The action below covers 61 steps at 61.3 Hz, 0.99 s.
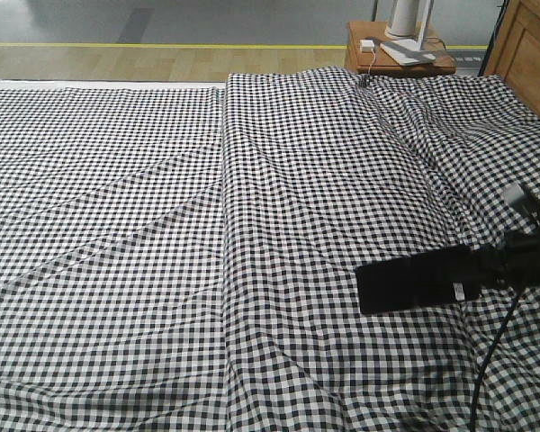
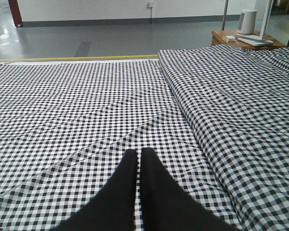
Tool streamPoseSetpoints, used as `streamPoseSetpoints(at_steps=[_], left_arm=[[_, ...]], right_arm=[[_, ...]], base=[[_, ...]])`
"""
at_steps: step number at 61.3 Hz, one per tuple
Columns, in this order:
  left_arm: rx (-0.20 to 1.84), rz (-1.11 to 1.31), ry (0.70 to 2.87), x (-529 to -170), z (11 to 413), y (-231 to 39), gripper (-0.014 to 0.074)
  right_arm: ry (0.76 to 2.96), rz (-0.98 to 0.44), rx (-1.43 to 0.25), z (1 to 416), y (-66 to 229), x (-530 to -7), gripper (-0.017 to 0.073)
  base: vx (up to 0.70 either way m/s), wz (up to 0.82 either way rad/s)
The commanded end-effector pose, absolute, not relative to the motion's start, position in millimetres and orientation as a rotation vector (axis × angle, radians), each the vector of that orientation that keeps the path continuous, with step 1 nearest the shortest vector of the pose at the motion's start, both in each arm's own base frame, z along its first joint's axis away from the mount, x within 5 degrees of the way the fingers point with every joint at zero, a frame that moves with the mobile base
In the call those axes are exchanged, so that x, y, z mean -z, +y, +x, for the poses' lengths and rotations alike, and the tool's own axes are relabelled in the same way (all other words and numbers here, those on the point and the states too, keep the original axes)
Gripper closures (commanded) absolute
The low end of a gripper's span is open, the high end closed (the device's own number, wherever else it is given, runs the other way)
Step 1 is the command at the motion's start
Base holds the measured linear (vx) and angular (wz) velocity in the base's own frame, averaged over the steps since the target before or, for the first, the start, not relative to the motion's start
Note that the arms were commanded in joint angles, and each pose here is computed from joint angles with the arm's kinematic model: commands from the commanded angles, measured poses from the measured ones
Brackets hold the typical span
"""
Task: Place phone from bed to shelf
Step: 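Lift the phone off the bed with the right gripper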
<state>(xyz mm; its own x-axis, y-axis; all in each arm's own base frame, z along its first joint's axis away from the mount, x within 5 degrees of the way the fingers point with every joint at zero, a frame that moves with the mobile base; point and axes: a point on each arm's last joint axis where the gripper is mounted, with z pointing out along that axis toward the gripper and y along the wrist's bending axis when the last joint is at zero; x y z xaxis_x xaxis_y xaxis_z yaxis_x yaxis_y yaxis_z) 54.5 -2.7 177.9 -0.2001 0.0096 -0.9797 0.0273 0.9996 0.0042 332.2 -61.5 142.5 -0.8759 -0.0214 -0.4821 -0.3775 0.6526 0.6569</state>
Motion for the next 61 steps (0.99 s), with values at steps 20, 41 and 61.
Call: streamPoseSetpoints(at_steps=[20, 41, 61], left_arm=[[0.019, 0.014, 1.697, -184, 55, -2, 0.0593], [0.019, 0.014, 1.697, -184, 55, -2, 0.0593], [0.019, 0.014, 1.697, -184, 55, -2, 0.0593]], right_arm=[[2.177, -0.707, -1.137, 307, 16, -260, 0.0561], [2.047, -0.957, -1.140, 273, 75, -306, 0.0561], [1.974, -1.070, -1.187, 241, 109, -333, 0.0561]], base=[[0.00, 0.00], [0.00, 0.00], [0.00, 0.00]])
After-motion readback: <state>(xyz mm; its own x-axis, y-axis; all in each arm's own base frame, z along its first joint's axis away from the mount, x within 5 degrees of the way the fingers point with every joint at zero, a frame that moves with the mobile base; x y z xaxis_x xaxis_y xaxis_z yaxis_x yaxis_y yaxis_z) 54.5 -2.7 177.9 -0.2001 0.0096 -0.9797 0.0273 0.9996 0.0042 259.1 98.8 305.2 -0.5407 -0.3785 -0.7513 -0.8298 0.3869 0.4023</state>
